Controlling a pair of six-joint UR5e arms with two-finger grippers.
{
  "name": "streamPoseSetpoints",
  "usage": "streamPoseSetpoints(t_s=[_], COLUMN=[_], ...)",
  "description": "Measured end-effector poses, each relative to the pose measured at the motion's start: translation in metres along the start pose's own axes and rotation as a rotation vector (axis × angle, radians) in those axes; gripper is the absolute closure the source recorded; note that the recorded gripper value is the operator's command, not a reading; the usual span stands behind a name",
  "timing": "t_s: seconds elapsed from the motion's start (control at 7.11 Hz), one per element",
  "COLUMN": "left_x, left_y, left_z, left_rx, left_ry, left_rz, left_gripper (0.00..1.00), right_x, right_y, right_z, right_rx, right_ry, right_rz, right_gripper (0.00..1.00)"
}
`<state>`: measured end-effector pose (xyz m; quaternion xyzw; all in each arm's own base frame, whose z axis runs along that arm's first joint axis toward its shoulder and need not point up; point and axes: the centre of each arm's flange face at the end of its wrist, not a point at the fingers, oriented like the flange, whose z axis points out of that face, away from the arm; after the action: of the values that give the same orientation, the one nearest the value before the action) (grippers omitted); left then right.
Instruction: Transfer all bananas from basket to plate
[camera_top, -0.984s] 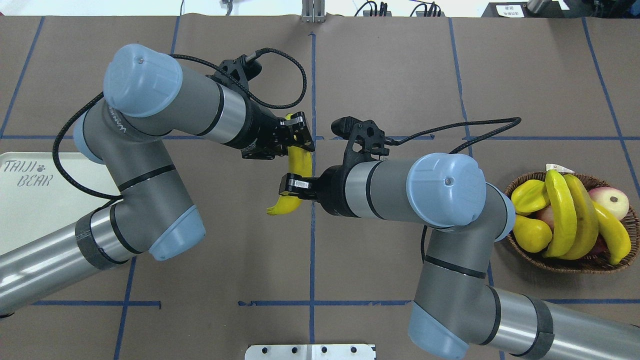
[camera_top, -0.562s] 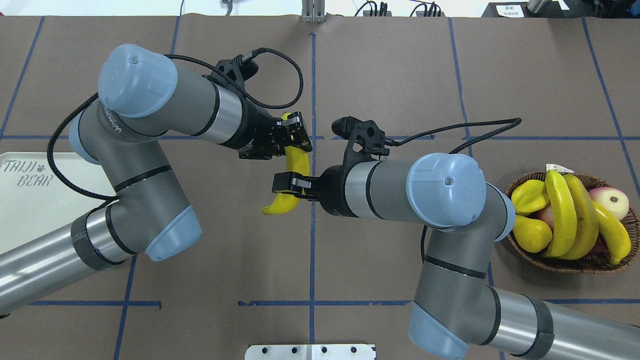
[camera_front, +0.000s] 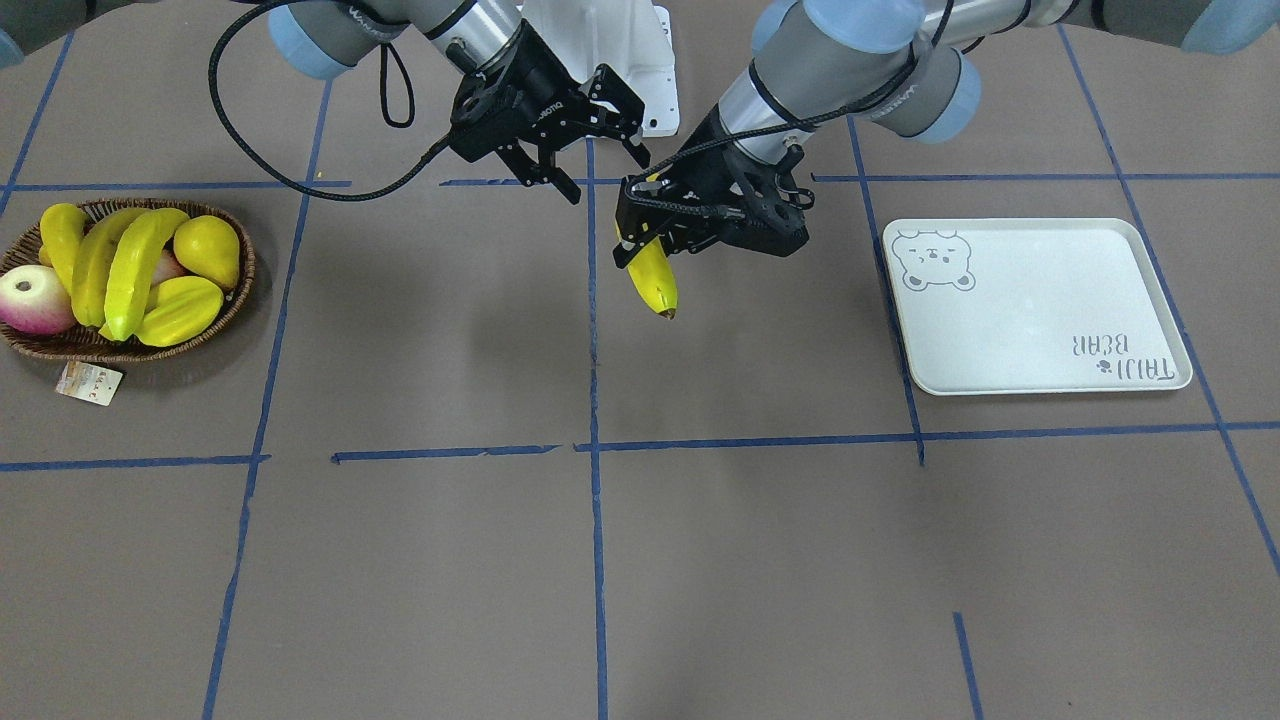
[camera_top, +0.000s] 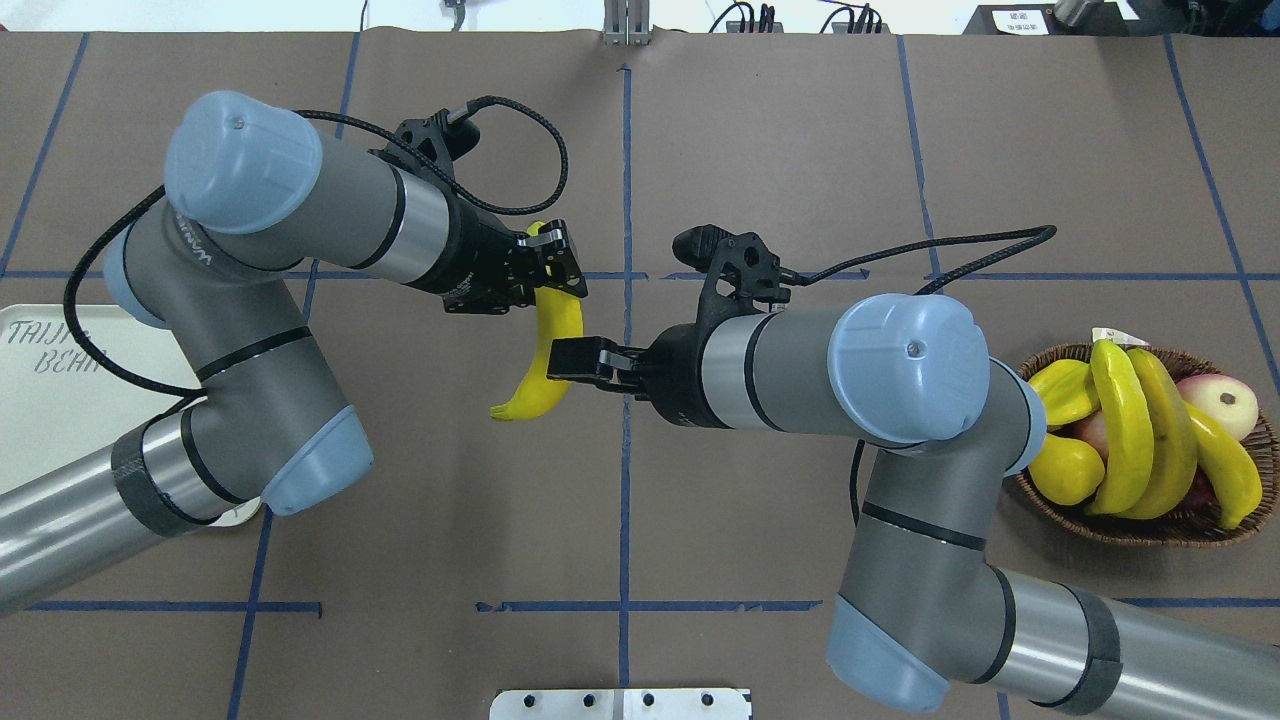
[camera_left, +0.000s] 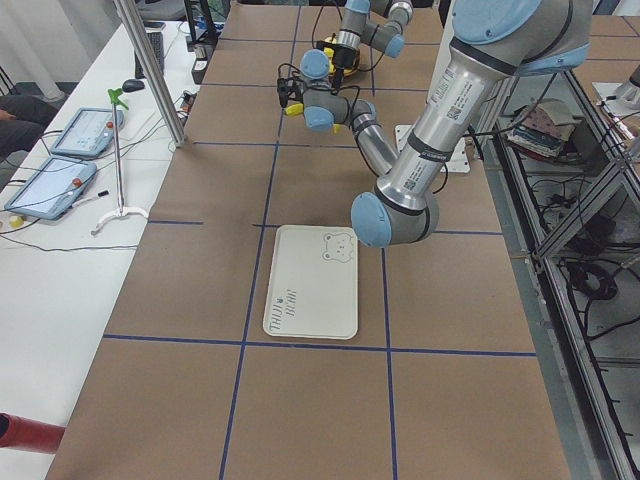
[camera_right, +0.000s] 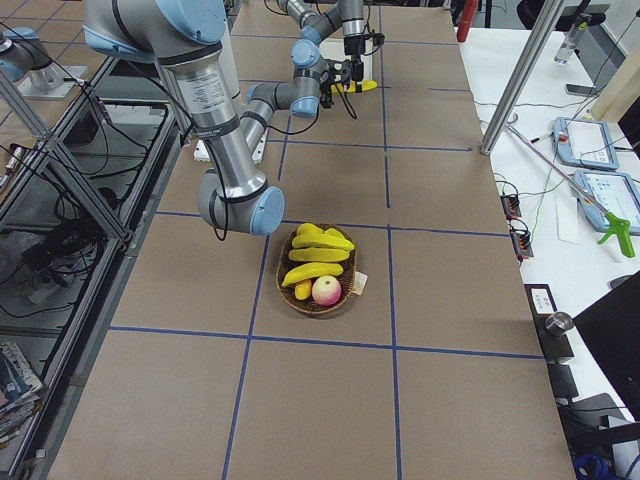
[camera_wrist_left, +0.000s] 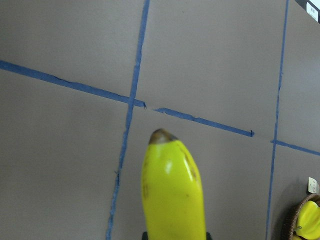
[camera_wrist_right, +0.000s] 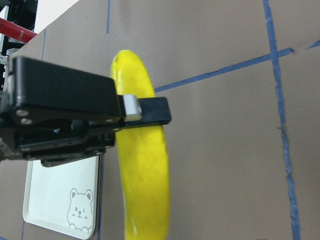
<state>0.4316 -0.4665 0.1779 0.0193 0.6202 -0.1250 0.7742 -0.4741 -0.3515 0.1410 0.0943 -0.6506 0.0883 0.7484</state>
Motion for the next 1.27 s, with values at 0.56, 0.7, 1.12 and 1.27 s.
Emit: streamPoseSetpoints(t_s=[0.56,0.7,1.12,1.27], left_x=[-0.114,-0.155,-0.277,-0.319], left_y=[-0.070,-0.084,-0.115,-0.120], left_z=[-0.043,-0.056,-0.113,-0.133], left_rx=[0.124,0.144,0.119,0.101], left_ry=[-0.138,-0.190,-0.379,-0.435], left_rz=[-0.028,-0.035,-0.067,-0.060], left_gripper=[1.00,1.00,1.00,1.00], right_x=[0.039,0.049,0.085,0.100], right_y=[-0.039,-0.048,-0.068,-0.080], right_z=[-0.050,-0.068,-0.114,-0.126], right_rx=[-0.042,-0.048,-0.112,-0.136], right_ry=[0.183,0.257,0.506,0.566], right_rz=[0.027,0.008,-0.127,-0.181], right_gripper=[0.00,0.00,0.00,0.00])
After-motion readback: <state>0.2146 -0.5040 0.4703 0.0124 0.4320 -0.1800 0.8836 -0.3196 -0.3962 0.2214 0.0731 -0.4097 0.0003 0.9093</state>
